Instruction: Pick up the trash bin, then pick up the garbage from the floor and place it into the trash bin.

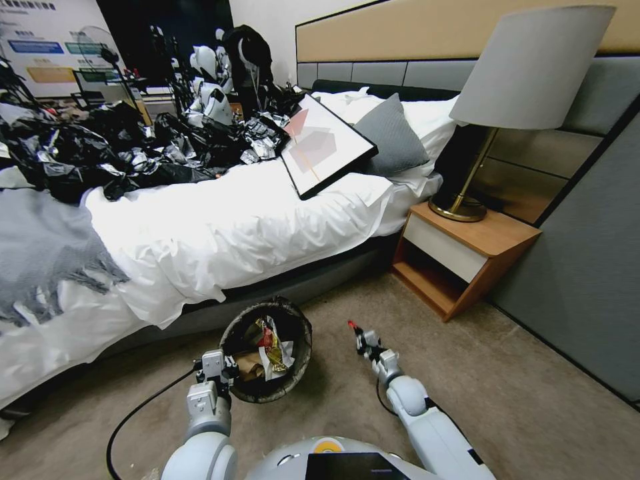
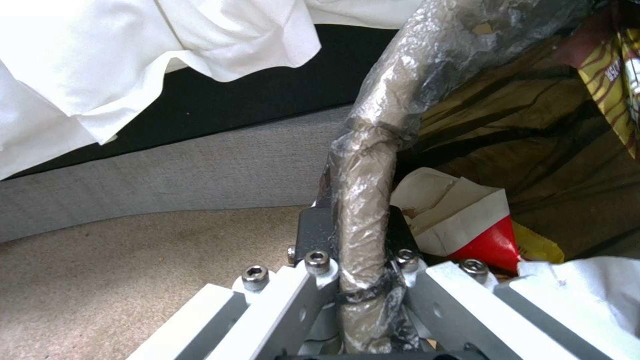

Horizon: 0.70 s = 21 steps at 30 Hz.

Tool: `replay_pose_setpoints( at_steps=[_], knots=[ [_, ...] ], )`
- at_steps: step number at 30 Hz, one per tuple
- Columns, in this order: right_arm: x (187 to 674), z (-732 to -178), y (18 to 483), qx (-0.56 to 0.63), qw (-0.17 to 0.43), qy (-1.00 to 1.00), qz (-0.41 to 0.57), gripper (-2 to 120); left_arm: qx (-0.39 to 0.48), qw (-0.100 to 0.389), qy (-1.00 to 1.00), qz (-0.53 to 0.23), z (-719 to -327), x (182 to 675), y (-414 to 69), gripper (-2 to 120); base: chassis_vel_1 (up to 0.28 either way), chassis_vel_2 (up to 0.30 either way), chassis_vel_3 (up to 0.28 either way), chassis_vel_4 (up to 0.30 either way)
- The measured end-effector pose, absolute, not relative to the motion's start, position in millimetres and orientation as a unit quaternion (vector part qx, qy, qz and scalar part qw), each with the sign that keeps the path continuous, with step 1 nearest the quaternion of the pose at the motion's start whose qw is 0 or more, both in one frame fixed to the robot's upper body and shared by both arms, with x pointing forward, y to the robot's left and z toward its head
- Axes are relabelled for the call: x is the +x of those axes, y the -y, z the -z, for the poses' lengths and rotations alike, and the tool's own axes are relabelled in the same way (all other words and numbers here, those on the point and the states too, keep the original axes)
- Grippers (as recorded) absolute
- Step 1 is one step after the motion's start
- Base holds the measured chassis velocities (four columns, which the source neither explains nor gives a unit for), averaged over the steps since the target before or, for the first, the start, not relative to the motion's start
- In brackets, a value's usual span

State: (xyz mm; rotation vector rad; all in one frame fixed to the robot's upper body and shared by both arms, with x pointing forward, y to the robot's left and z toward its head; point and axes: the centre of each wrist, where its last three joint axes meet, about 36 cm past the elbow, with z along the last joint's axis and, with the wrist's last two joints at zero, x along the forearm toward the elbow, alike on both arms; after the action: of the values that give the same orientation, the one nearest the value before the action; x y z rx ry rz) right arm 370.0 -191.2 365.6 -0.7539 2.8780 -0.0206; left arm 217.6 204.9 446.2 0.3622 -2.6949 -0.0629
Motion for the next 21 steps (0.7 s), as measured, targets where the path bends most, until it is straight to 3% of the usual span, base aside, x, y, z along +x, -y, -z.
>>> replay_pose_setpoints(
  at_steps=[4, 5, 9, 13, 21],
  knots=[
    [364.1, -393.8, 180.2, -0.294, 0.139, -0.945, -0.022, 0, 0.129, 0.211, 0.969, 0.023, -445.1, 217.1, -204.3, 0, 0.0, 0.0, 0.0, 0.0],
    [355.7, -415.3, 170.9, -0.327, 0.176, -0.928, -0.042, 0, 0.128, 0.211, 0.969, 0.024, -444.0, 217.0, -204.0, 0, 0.0, 0.0, 0.0, 0.0],
    [335.3, -442.6, 155.1, -0.37, 0.212, -0.902, -0.068, 0, 0.126, 0.21, 0.969, 0.028, -441.3, 216.5, -202.6, 0, 0.0, 0.0, 0.0, 0.0],
    [319.4, -449.4, 143.0, -0.41, 0.207, -0.884, -0.086, 0, 0.122, 0.211, 0.97, 0.028, -440.7, 216.0, -200.2, 0, 0.0, 0.0, 0.0, 0.0],
    [306.0, -415.8, 114.2, -0.476, 0.14, -0.864, -0.085, 0, 0.114, 0.214, 0.97, 0.031, -438.6, 214.6, -196.3, 0, 0.0, 0.0, 0.0, 0.0]
  ],
)
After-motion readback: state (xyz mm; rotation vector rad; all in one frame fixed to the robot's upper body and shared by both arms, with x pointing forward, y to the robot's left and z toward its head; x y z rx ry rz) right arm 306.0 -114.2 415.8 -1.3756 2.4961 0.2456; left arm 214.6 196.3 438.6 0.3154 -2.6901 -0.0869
